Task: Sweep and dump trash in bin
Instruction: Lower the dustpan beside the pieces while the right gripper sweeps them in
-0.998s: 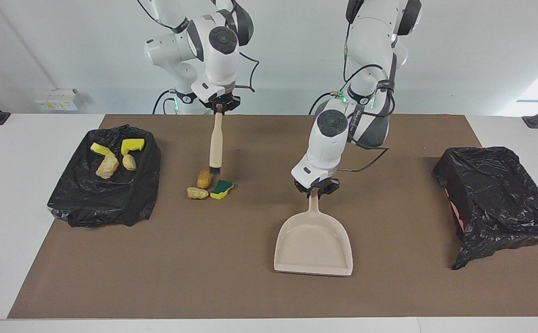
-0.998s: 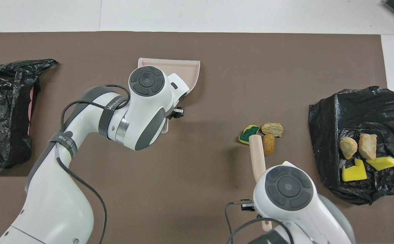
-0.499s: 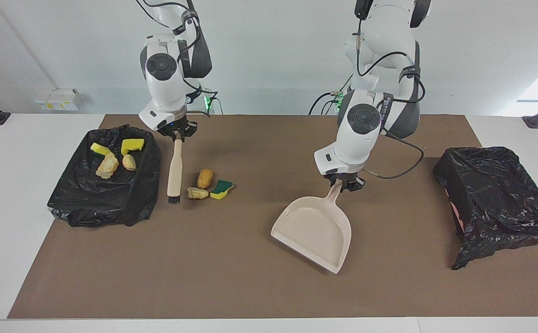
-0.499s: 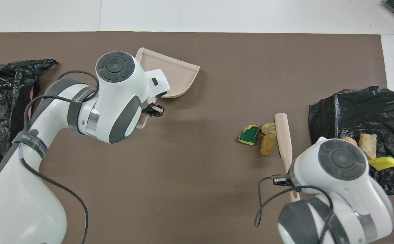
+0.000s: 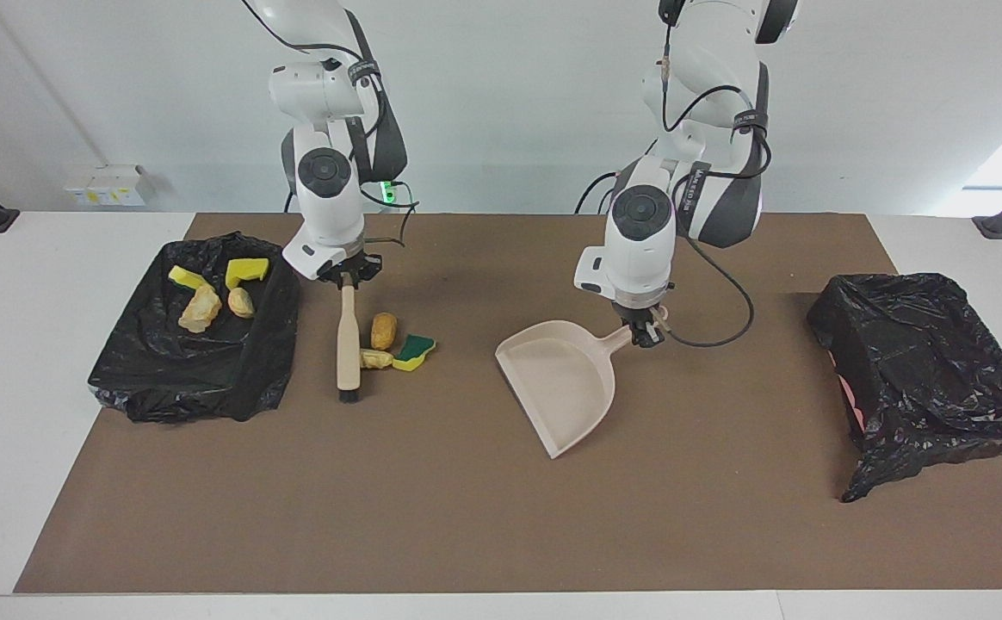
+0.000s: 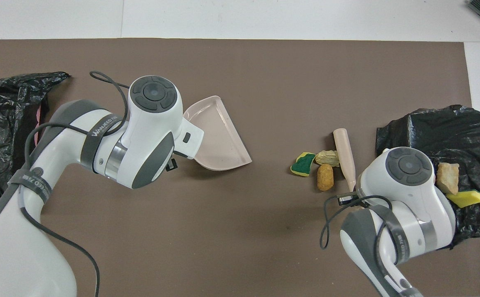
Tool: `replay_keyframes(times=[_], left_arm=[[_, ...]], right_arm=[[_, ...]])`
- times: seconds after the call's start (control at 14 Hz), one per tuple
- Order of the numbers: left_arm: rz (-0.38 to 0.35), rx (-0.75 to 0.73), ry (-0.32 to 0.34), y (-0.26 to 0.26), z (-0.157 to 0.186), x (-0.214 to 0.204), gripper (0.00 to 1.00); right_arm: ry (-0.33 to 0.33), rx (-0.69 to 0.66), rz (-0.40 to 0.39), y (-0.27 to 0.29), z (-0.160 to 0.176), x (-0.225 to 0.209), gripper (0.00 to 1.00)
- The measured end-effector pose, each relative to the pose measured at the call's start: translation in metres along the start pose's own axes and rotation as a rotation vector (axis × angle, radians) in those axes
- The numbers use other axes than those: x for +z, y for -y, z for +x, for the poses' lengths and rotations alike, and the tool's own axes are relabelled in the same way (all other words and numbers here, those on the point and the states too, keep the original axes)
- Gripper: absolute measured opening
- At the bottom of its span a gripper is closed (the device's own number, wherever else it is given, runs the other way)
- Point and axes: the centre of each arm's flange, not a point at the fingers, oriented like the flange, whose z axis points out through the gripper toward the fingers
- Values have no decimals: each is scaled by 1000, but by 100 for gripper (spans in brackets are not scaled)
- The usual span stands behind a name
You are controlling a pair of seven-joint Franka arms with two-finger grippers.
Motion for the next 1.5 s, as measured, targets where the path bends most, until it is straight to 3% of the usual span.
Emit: replay_keyframes(times=[0.29,0.64,1.07,1.35,1.5], left_arm=[[50,142,3,-65,25,4,32],[67,225,-1,-119,24,16,32],[88,235,-30,-133,20,27,32],[111,236,-67,-134,19,38,32],[113,239,-69,-134,18,38,32]], right_arm=[[17,-10,89,40,-6,-1,27],[38,0,208,83,-16,-7,27],[63,49,487,140,-16,-42,27],[38,65,528,146,-10,-82,27],[39,76,467,124,-14,-97,27]])
